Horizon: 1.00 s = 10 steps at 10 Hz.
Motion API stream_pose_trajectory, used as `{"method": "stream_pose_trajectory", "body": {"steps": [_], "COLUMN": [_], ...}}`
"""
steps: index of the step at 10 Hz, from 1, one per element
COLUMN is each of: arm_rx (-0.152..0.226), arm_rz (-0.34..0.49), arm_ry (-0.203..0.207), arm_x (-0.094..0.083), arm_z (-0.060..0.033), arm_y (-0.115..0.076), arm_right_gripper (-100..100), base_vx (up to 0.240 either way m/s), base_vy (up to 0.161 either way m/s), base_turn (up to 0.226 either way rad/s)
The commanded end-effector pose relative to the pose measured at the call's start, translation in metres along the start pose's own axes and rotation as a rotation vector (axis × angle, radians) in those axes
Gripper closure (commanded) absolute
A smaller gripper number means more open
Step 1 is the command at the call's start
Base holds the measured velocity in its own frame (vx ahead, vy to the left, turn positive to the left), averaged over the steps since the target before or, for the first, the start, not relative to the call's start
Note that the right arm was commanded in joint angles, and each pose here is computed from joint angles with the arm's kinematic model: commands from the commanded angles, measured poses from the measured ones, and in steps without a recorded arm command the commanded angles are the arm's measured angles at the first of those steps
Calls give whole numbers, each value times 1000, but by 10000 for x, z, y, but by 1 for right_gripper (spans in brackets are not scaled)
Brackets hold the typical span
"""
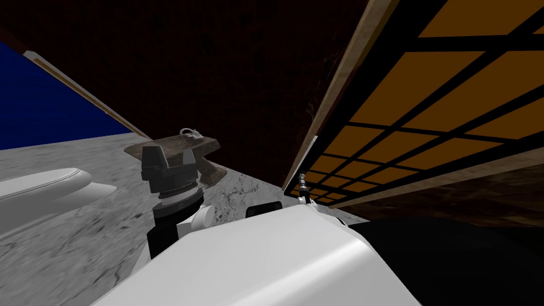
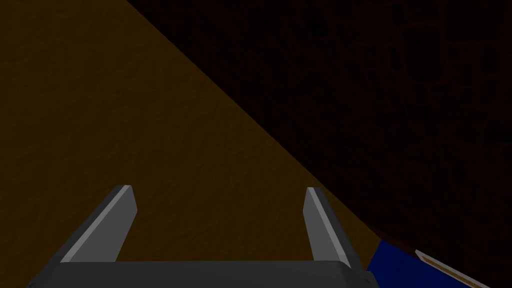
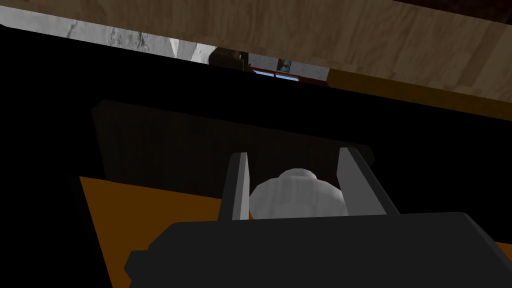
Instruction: Pull the door open
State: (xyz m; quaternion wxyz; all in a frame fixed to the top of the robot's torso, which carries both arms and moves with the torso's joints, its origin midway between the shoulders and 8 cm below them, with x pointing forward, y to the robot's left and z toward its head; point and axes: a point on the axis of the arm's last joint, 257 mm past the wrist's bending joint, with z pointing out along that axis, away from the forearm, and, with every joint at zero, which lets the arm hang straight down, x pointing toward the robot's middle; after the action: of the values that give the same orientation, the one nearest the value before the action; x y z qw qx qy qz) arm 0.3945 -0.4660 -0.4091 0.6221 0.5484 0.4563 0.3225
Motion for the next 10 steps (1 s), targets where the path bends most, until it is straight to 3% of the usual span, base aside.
{"method": "stream_pose_trajectory", "body": {"steps": [1, 10], "arm_rx": [2, 2], "arm_rz": [47, 59], "arm_ry": [-40, -40], "arm_x": [-241, -241], "arm_z": [-13, -13], "arm_y": [-14, -14], "arm_right_gripper": [100, 100], "base_vx": [-62, -5], "base_vy": [-10, -1], "base_turn": [119, -1]}}
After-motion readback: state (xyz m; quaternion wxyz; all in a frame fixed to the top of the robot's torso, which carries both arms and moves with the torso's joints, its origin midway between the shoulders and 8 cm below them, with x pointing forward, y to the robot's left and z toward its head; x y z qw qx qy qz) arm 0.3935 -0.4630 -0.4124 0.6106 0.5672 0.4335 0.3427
